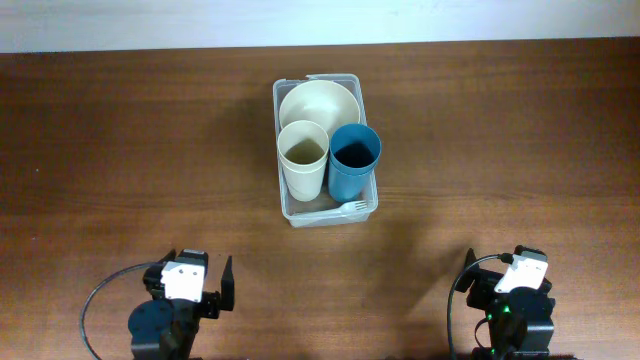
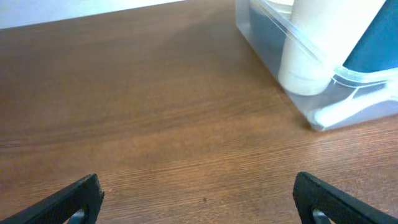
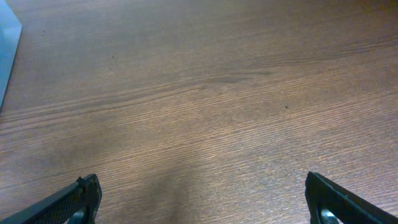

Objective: Pack container

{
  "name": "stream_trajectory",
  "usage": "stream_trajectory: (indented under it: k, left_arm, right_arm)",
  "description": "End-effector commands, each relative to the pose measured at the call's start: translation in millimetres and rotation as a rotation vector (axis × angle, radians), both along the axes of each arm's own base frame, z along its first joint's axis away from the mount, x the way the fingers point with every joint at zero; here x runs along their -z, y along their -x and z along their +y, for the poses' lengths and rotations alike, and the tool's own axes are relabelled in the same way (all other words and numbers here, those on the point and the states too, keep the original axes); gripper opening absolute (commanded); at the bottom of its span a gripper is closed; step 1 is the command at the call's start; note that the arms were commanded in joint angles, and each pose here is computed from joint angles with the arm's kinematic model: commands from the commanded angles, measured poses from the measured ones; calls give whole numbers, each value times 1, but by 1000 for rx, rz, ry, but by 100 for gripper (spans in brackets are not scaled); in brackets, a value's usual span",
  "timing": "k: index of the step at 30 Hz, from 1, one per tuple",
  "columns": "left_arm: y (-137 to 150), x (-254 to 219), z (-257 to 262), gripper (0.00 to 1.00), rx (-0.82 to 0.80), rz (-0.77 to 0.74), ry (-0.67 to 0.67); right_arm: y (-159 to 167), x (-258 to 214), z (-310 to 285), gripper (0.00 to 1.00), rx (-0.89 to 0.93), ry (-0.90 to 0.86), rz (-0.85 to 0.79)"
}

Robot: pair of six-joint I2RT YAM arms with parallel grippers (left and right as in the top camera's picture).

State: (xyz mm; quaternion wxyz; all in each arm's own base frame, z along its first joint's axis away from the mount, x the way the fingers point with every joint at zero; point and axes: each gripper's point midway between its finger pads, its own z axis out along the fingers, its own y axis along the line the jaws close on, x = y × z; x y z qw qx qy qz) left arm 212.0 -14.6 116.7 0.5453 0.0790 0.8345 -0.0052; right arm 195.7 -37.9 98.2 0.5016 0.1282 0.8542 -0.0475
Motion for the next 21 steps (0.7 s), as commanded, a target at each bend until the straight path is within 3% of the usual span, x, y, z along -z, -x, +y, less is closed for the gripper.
stream_trajectory:
  k: [1, 21]
  left_arm:
    - [1, 5, -3, 100, 24, 8, -11]
    - [4, 11, -3, 99, 24, 36, -10]
  right_arm:
    - [0, 0, -3, 99, 15, 6, -6]
    - [0, 0, -3, 99, 15, 7, -6]
